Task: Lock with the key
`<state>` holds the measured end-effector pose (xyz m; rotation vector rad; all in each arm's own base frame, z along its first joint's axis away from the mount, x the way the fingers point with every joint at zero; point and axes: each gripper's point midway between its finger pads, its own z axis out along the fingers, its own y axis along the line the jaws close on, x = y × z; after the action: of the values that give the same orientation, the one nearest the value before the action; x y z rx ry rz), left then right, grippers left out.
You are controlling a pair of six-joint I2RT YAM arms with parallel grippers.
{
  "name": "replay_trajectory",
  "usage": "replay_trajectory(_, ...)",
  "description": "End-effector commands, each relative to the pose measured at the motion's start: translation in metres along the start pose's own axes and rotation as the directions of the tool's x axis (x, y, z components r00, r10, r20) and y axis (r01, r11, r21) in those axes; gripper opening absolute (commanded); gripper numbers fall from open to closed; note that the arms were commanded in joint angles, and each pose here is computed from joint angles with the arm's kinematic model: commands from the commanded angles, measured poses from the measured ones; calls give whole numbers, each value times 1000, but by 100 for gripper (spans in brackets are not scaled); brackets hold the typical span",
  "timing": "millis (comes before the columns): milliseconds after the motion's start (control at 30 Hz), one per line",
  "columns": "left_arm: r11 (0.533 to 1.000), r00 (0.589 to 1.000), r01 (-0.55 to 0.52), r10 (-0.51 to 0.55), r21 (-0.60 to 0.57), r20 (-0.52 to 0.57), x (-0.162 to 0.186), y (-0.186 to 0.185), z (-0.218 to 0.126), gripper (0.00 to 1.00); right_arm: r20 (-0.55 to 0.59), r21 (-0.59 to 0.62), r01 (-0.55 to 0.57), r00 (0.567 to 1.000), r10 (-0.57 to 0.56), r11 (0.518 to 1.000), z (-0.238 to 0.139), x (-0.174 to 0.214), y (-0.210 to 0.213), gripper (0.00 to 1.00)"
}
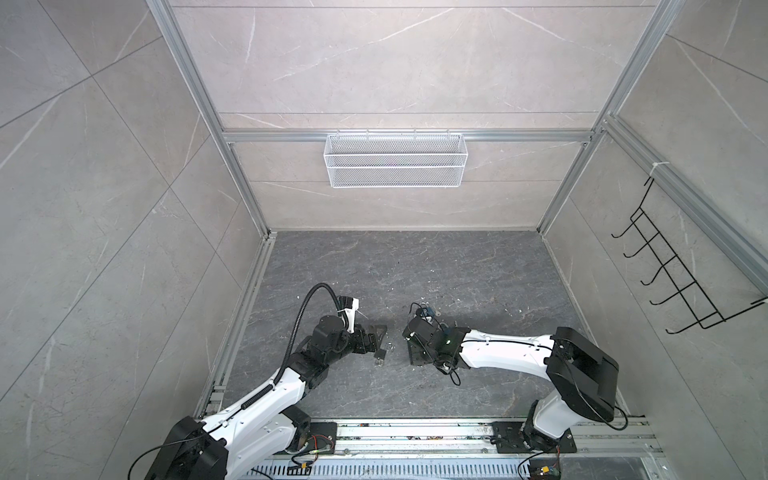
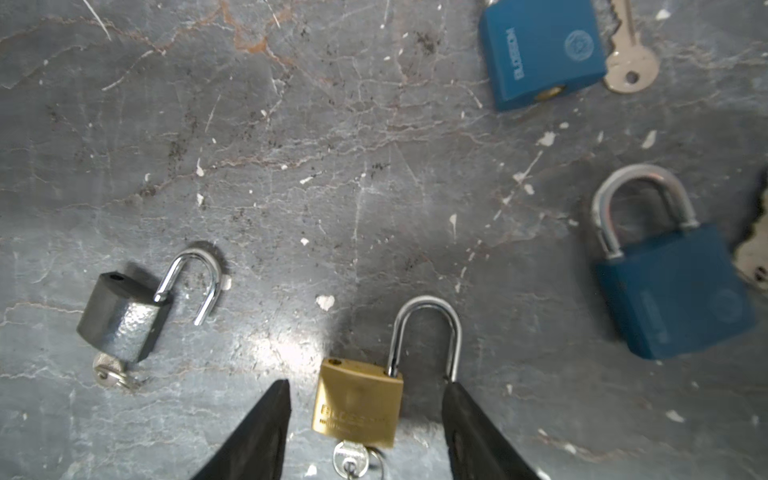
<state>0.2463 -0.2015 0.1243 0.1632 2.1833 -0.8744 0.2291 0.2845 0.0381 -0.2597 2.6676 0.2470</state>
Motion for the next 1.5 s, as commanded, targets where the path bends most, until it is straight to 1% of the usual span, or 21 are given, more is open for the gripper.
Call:
replay_trajectory(0,998,999,-5,3,60,34,-14,-14,-1,97,-10,8,-13,1000,13,1000,0,1,2,60)
replay_trajectory(467,997,999,-2,-1,81,36,-13,-18,-4,97,-50,16,-15,999,16,1000,11,16,12,57)
replay_trajectory(800,997,1000,-1,-1,78,23,-12,-18,-2,97,-53,78,-22,998,26,997,15,19,1,53)
replay_trajectory(1067,996,1000,1,-1,86,7,-10,-19,1,97,-75,125,33,997,-23,992,16,21,-6,48)
replay_trajectory(1467,996,1000,3,-3,92,-6,-7,-19,4,96,-106,143,96,991,-81,985,18,27,-11,42)
